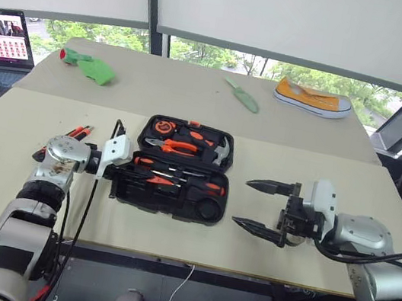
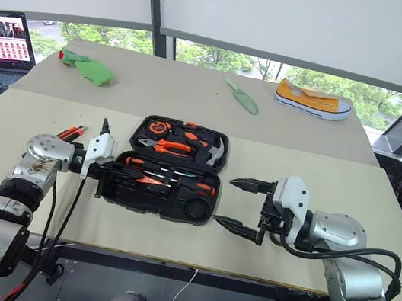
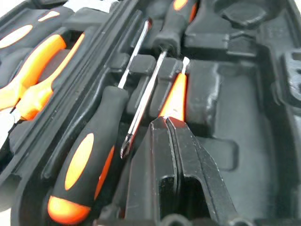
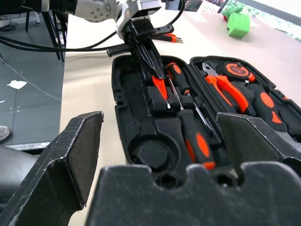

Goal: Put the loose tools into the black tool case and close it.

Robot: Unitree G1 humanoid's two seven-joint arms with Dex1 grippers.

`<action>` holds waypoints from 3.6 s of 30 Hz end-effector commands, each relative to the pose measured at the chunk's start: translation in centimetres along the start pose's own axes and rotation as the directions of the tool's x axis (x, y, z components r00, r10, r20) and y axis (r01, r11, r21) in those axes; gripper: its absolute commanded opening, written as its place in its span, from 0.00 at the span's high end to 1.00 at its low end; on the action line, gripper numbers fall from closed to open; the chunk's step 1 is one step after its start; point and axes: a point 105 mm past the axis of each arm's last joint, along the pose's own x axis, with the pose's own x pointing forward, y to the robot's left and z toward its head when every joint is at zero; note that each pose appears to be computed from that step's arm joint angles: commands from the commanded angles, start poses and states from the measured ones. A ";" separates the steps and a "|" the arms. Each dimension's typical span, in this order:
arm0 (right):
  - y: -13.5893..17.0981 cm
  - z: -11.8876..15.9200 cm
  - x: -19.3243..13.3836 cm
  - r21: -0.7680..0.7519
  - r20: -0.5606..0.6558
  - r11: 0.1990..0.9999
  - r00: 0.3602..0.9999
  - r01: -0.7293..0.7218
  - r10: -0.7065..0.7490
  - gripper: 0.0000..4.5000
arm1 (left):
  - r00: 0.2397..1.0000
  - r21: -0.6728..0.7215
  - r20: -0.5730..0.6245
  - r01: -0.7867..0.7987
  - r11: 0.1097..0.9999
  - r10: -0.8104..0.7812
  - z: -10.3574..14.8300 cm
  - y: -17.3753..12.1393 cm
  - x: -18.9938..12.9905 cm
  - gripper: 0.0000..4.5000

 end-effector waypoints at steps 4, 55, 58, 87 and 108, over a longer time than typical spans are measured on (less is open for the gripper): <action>0.3 0.9 -0.1 -0.021 0.030 1.000 1.000 0.007 -0.006 0.00 | 0.997 -0.012 -0.078 -0.006 1.000 0.005 -1.3 -0.2 0.2 0.99; 1.0 1.6 0.8 -0.016 0.278 0.986 0.948 0.165 -0.154 0.00 | 0.508 -0.417 -0.528 -0.853 0.314 0.681 -9.9 4.0 -18.4 0.41; 1.3 1.6 0.6 -0.013 0.270 0.986 0.950 0.169 -0.159 0.00 | 0.591 -0.456 -0.325 -0.782 0.425 0.739 -6.9 5.3 -17.5 0.60; 2.1 0.5 -1.2 0.001 0.155 0.995 0.983 0.098 -0.097 0.00 | 0.955 0.313 -0.235 0.251 0.916 -0.182 1.9 -2.5 -2.0 0.60; 1.5 -0.3 -1.4 0.021 0.148 0.994 0.983 0.106 -0.108 0.00 | 0.977 0.123 0.162 0.118 0.985 -0.137 4.8 -1.3 -2.4 0.27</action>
